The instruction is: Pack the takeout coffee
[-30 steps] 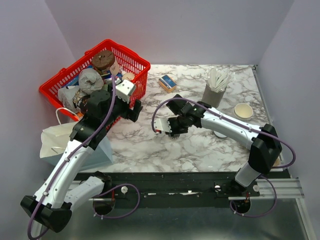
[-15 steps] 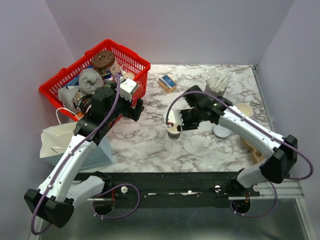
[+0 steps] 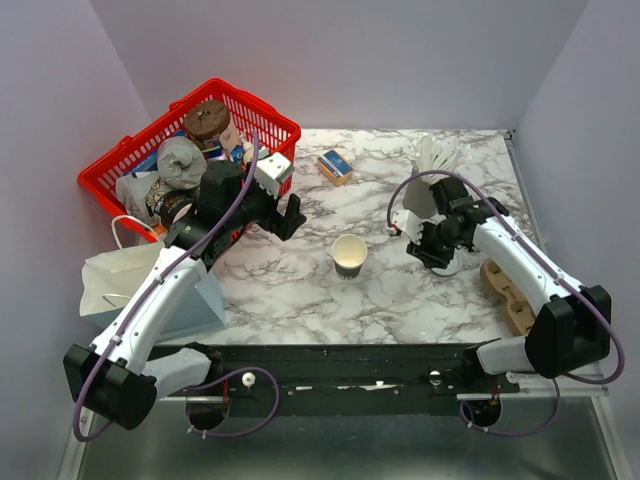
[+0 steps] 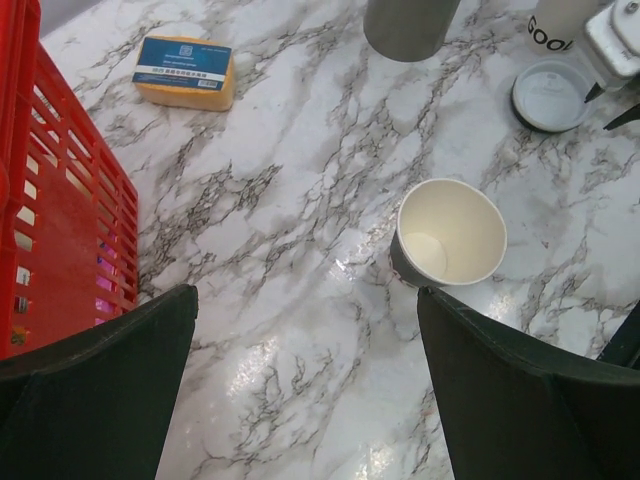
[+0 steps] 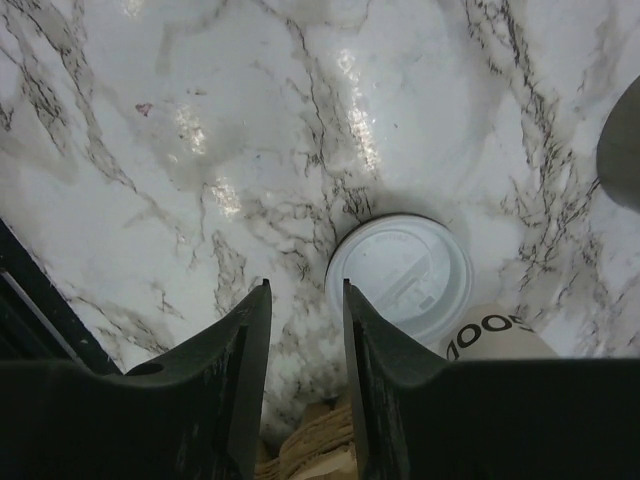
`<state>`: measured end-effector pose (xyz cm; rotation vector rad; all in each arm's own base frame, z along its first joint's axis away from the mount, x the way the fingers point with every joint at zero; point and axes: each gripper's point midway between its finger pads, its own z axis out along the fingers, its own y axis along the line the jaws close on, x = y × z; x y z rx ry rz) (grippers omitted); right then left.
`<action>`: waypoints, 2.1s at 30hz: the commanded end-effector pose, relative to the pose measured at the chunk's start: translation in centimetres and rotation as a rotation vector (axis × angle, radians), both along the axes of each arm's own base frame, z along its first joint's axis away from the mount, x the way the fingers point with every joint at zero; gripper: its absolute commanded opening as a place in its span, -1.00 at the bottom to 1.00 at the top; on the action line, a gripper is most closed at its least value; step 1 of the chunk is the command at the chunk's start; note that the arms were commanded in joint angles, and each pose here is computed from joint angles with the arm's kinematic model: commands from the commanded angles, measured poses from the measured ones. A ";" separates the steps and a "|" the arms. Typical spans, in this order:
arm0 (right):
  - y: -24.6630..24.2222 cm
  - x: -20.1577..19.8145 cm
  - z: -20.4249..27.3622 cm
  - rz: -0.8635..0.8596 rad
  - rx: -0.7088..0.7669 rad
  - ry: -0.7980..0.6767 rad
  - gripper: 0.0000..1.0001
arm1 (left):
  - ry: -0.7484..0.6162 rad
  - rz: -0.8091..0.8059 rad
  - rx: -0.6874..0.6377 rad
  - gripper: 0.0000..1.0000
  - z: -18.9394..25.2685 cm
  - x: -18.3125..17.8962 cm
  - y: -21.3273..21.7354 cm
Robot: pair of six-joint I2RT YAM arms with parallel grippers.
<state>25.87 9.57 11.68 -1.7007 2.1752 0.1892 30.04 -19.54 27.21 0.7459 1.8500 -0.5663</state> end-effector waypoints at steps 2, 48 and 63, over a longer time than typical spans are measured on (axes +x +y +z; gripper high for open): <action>-2.4 -0.6 -2.0 -0.038 -0.065 0.104 -0.17 | -0.032 -0.041 -0.066 0.97 2.5 0.3 -1.1; -6.6 0.3 -7.3 -0.027 -0.258 0.125 -0.25 | 0.007 -0.016 -0.076 0.97 0.9 0.9 -1.1; -6.6 0.5 -7.6 -0.032 -0.263 0.131 -0.41 | 0.006 -0.014 -0.075 0.97 0.7 0.8 -1.0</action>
